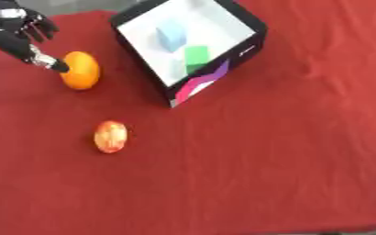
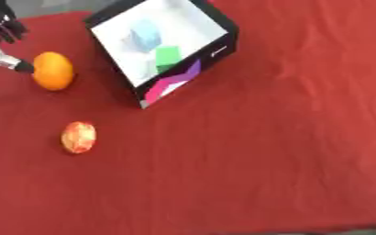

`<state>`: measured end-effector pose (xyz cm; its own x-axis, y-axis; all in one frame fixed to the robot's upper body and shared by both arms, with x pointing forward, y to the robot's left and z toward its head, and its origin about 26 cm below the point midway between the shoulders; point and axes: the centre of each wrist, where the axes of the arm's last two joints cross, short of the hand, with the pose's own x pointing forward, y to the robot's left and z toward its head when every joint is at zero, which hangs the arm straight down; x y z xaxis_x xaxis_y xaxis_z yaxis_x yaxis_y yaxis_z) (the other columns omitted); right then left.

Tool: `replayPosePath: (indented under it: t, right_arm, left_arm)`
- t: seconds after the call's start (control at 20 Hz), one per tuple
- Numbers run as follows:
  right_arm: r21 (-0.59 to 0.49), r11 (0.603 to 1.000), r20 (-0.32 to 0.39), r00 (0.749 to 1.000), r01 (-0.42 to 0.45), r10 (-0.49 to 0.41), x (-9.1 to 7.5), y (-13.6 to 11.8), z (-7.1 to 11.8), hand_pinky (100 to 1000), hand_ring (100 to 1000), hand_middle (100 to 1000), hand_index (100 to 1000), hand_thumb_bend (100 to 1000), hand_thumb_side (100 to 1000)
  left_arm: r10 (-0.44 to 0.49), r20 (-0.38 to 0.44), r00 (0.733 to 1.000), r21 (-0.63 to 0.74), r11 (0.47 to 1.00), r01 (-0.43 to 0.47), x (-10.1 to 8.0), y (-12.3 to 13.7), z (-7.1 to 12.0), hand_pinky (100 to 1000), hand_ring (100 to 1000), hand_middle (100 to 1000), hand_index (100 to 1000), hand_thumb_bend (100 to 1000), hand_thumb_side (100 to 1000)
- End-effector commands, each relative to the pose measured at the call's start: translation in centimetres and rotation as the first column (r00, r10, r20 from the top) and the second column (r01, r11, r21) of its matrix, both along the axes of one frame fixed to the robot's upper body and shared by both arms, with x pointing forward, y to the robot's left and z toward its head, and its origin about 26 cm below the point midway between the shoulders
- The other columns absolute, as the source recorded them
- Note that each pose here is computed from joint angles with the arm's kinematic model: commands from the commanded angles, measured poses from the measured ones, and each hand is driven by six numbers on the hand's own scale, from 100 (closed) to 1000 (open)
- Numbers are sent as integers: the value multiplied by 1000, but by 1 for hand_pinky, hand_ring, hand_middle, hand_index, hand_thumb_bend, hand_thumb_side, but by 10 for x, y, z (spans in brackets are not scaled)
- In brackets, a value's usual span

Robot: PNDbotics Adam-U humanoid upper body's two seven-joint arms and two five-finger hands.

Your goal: Pick up objects on the table and place them in the box.

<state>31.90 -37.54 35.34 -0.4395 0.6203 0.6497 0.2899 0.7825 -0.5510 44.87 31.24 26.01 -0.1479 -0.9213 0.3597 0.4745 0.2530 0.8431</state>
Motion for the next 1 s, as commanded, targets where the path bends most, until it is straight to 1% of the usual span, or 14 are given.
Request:
replayPosePath:
  t: [0.05,0.2,0.35,0.5,0.65,0.75,0.8,0.85,0.9,0.95,1.0]
  right_arm:
    - [-21,1000,37,999,0,1,-6,2,13,918,773,727,816,594,439]
    - [-17,1000,43,999,-1,1,-6,2,14,918,772,727,816,592,438]
    - [-13,1000,52,999,-1,2,-7,1,15,918,772,727,817,590,439]
    - [-9,1000,51,999,-2,2,-6,1,14,918,772,727,817,588,440]
    - [-6,1000,47,999,-2,2,-6,0,13,918,772,727,817,588,440]
    - [-3,1000,46,999,-1,1,-5,-1,12,919,772,728,817,587,441]
    - [-2,1000,45,999,0,0,-5,-1,12,919,772,728,817,586,441]
    - [0,1000,45,999,2,-2,-5,-2,12,919,772,728,817,585,441]
    - [1,1000,45,999,3,-3,-5,-3,11,919,772,728,817,585,441]
    - [2,1000,45,999,5,-6,-5,-3,11,919,772,728,817,585,441]
    - [4,1000,44,999,7,-8,-5,-4,11,919,772,728,817,584,441]
  left_arm:
    - [8,16,1000,20,1000,-9,2,3,9,896,829,779,887,754,343]
    - [20,12,1000,25,999,-21,7,2,2,895,831,781,889,769,331]
    - [42,30,999,46,998,-43,12,1,-2,890,828,776,884,772,317]
    - [54,47,997,68,996,-58,16,-2,-7,883,825,769,884,739,306]
    - [74,80,994,85,993,-81,19,-3,-10,868,811,752,872,662,285]
    - [91,108,990,99,990,-102,20,-4,-12,860,802,738,856,576,258]
    - [98,118,988,104,988,-110,21,-4,-14,853,792,722,838,512,243]
    - [102,121,987,106,988,-115,22,-5,-15,842,779,708,822,442,211]
    - [104,124,987,109,987,-118,22,-5,-16,834,772,701,809,397,167]
    - [102,126,987,120,986,-117,22,-6,-16,833,770,701,804,379,147]
    - [99,123,987,134,984,-115,22,-7,-15,829,766,697,789,336,103]
